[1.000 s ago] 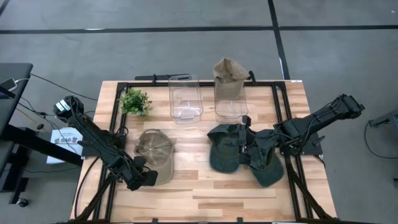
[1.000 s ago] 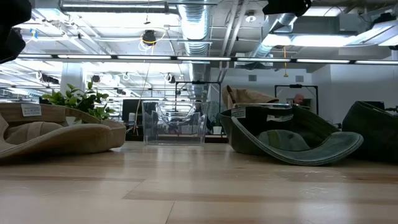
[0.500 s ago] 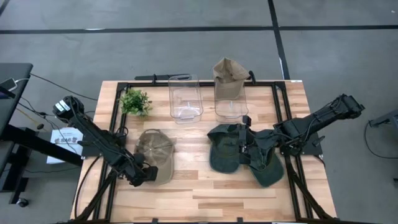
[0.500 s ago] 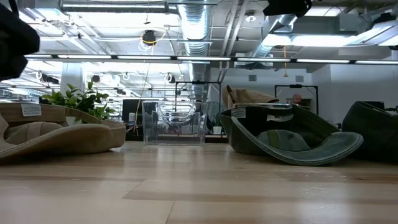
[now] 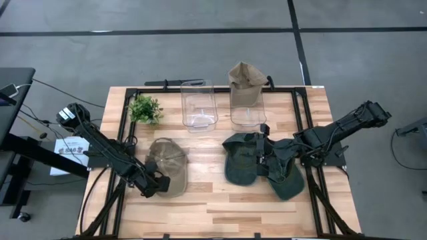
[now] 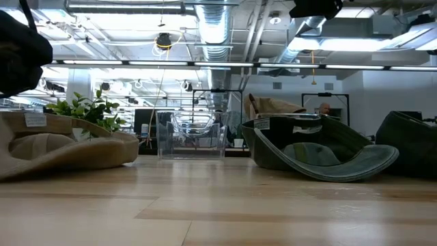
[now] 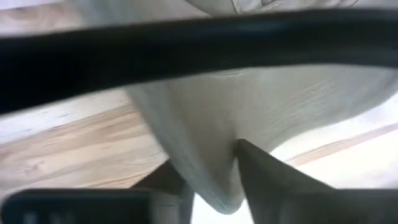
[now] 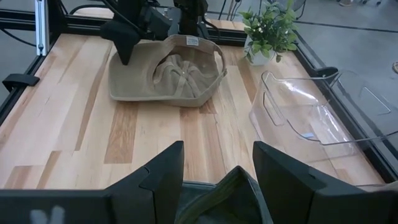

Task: Pick & Place hat
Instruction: Put the brown cap into the right transparent bin

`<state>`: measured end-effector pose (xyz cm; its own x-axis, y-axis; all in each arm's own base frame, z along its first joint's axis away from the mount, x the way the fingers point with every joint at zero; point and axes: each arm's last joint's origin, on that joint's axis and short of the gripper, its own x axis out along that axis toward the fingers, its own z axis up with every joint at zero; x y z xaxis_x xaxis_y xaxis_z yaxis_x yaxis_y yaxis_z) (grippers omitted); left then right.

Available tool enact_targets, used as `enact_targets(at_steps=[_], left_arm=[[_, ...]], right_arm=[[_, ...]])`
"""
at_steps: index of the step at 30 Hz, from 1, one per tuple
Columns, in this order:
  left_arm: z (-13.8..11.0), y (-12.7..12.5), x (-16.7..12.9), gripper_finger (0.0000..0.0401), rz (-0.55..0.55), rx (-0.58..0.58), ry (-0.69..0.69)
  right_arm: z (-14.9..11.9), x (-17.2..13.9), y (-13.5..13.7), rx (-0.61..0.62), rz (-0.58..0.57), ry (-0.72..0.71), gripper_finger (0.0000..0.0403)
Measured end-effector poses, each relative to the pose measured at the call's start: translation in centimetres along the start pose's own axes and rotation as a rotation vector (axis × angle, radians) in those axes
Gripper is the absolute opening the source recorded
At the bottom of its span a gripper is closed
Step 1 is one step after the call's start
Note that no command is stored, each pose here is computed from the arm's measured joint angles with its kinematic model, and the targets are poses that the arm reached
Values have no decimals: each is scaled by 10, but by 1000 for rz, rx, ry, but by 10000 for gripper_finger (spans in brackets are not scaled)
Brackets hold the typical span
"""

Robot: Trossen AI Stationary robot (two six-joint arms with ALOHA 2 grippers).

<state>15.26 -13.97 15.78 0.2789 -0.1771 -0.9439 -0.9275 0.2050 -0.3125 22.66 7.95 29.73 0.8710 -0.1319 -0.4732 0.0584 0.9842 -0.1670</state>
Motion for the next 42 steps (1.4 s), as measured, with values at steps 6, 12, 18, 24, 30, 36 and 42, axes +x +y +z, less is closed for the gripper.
enact_targets(at_steps=[6,12,18,24,30,36,42], left_arm=[[0,-3,-1,14,-34,29,-17],[0,-4,-1,12,-63,94,-59],[2,-7,-1,12,-117,195,-143],[0,-18,-9,12,-168,333,-233],[-2,-32,-21,12,-246,497,-433],[-2,-49,-37,12,-301,682,-785],[17,-61,-44,11,-325,560,-870]], right_arm=[[0,0,0,0,0,0,182],[0,0,0,0,0,0,182],[0,1,-2,8,-9,-1,182],[6,3,-7,34,-24,-48,182],[14,3,-7,-5,-25,-119,182],[21,3,-13,6,-109,-186,182],[25,5,-27,56,-270,-209,182]])
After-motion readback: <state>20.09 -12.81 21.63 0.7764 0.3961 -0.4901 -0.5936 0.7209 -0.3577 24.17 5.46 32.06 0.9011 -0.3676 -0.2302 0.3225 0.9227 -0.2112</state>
